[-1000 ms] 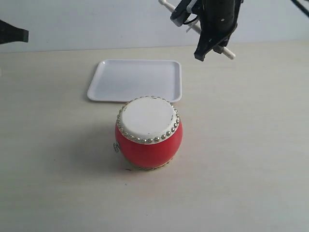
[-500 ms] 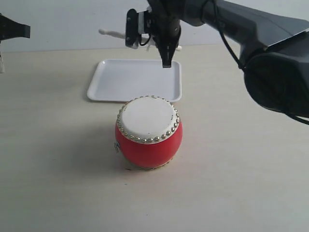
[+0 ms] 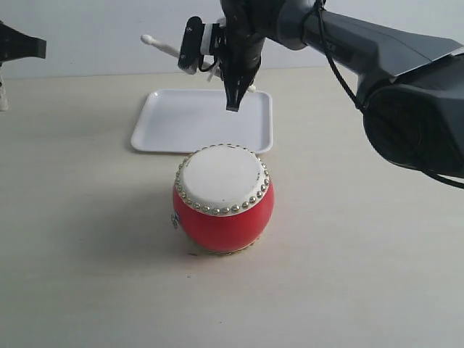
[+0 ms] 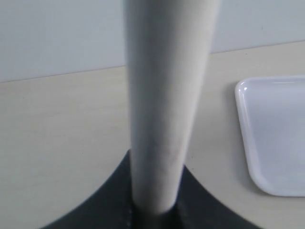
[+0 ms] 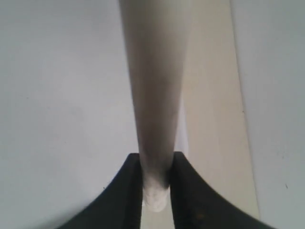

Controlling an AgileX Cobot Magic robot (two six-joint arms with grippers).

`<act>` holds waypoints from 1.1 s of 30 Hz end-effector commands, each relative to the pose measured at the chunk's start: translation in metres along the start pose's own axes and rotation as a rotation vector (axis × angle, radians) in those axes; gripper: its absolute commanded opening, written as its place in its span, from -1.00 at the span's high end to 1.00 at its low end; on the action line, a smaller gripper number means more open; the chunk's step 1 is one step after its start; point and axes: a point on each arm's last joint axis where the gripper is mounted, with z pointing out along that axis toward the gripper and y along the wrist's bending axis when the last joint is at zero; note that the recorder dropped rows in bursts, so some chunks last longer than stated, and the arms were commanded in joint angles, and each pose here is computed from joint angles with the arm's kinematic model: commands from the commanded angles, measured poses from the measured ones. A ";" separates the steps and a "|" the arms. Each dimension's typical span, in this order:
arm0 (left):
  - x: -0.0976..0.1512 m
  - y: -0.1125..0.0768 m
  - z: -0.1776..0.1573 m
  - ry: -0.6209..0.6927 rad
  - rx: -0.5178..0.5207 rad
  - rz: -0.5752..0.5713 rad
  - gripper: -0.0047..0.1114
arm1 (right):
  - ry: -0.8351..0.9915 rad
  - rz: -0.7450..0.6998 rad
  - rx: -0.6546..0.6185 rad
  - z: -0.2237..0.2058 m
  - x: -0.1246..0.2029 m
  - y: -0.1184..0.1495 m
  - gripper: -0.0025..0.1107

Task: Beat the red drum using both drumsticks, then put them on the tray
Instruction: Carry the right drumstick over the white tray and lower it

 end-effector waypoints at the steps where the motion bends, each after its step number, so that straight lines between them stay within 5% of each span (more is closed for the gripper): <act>1: -0.002 0.001 0.000 -0.002 -0.001 -0.003 0.92 | -0.012 0.049 0.001 0.000 0.009 -0.009 0.96; 10: -0.002 0.000 0.000 -0.010 0.007 -0.007 0.92 | 0.034 0.040 -0.053 0.044 0.021 0.009 0.96; 24: -0.002 0.000 0.000 -0.009 0.010 -0.017 0.92 | 0.050 0.032 -0.077 0.051 0.023 0.015 0.94; 33: -0.002 -0.001 0.000 -0.008 0.012 -0.009 0.92 | 0.056 0.028 -0.076 0.051 0.024 0.015 0.50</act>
